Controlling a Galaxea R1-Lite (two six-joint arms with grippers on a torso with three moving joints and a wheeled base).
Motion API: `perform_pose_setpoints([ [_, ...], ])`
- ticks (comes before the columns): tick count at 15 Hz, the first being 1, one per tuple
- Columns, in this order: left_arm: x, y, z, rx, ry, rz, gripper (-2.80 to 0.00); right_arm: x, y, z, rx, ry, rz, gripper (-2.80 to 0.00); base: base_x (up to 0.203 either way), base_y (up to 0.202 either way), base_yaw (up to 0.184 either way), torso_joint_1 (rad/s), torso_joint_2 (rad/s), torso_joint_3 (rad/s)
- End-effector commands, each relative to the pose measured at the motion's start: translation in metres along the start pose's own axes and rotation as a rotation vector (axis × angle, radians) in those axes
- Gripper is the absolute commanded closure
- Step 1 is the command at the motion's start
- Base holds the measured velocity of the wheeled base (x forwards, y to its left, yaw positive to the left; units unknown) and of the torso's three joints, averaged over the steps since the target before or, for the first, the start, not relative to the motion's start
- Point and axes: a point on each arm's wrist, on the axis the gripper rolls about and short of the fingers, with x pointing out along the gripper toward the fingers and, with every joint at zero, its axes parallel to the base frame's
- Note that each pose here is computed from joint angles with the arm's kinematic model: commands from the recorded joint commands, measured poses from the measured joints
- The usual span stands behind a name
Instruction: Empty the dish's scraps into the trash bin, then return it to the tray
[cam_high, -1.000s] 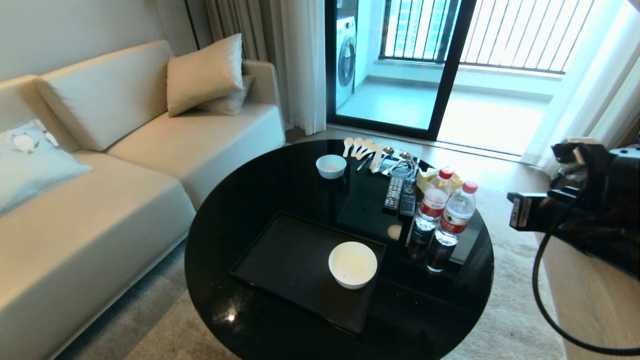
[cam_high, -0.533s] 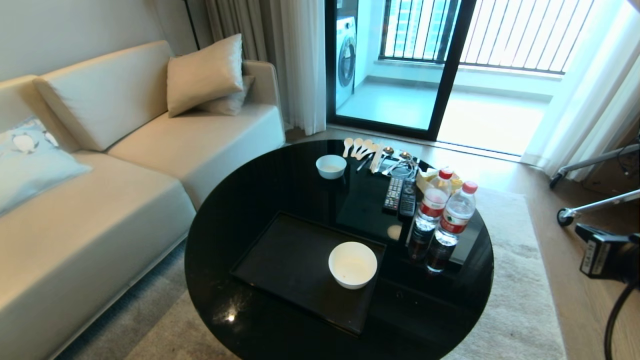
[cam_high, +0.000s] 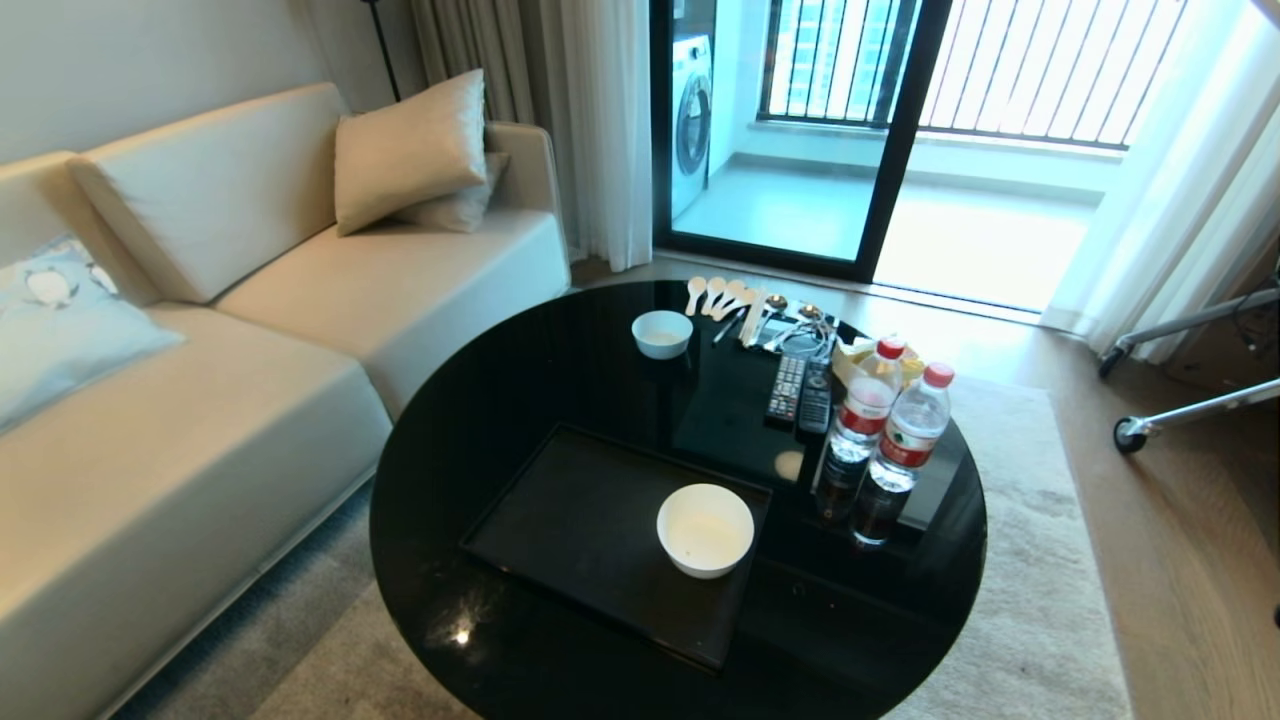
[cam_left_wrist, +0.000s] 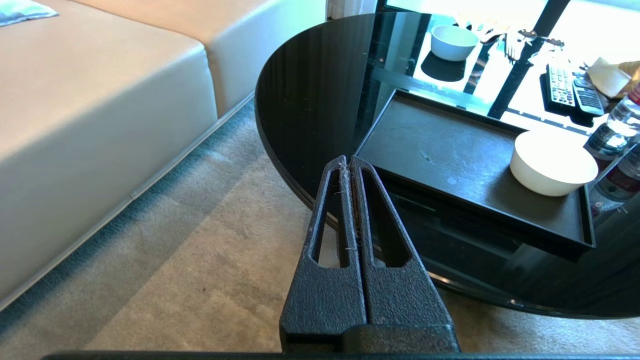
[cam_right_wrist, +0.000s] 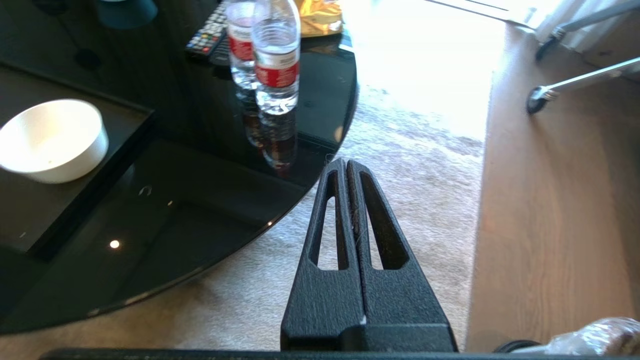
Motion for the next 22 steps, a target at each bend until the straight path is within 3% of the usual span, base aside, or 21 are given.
perform_pose_setpoints([
  [1, 0.0, 0.0, 0.0, -0.001, -0.001, 0.0, 0.0, -0.024, -0.003, -0.016, 0.004, -0.058, 0.046, 0.0, 0.0, 0.0, 0.0, 0.0, 0.0, 0.0],
  [3, 0.0, 0.0, 0.0, -0.001, -0.001, 0.0, 0.0, -0.035, -0.003, -0.032, -0.013, -0.003, 0.062, 0.0, 0.0, 0.0, 0.0, 0.0, 0.0, 0.0],
  [7, 0.0, 0.0, 0.0, -0.001, -0.001, 0.0, 0.0, -0.048, -0.002, -0.051, -0.042, 0.014, 0.146, 0.0, 0.0, 0.0, 0.0, 0.0, 0.0, 0.0],
  [14, 0.0, 0.0, 0.0, -0.001, -0.001, 0.0, 0.0, -0.064, -0.002, -0.061, -0.047, -0.16, 0.129, 0.0, 0.0, 0.0, 0.0, 0.0, 0.0, 0.0],
  [22, 0.0, 0.0, 0.0, -0.001, -0.001, 0.0, 0.0, -0.064, -0.002, -0.061, -0.024, -0.158, 0.129, 0.0, 0.0, 0.0, 0.0, 0.0, 0.0, 0.0],
])
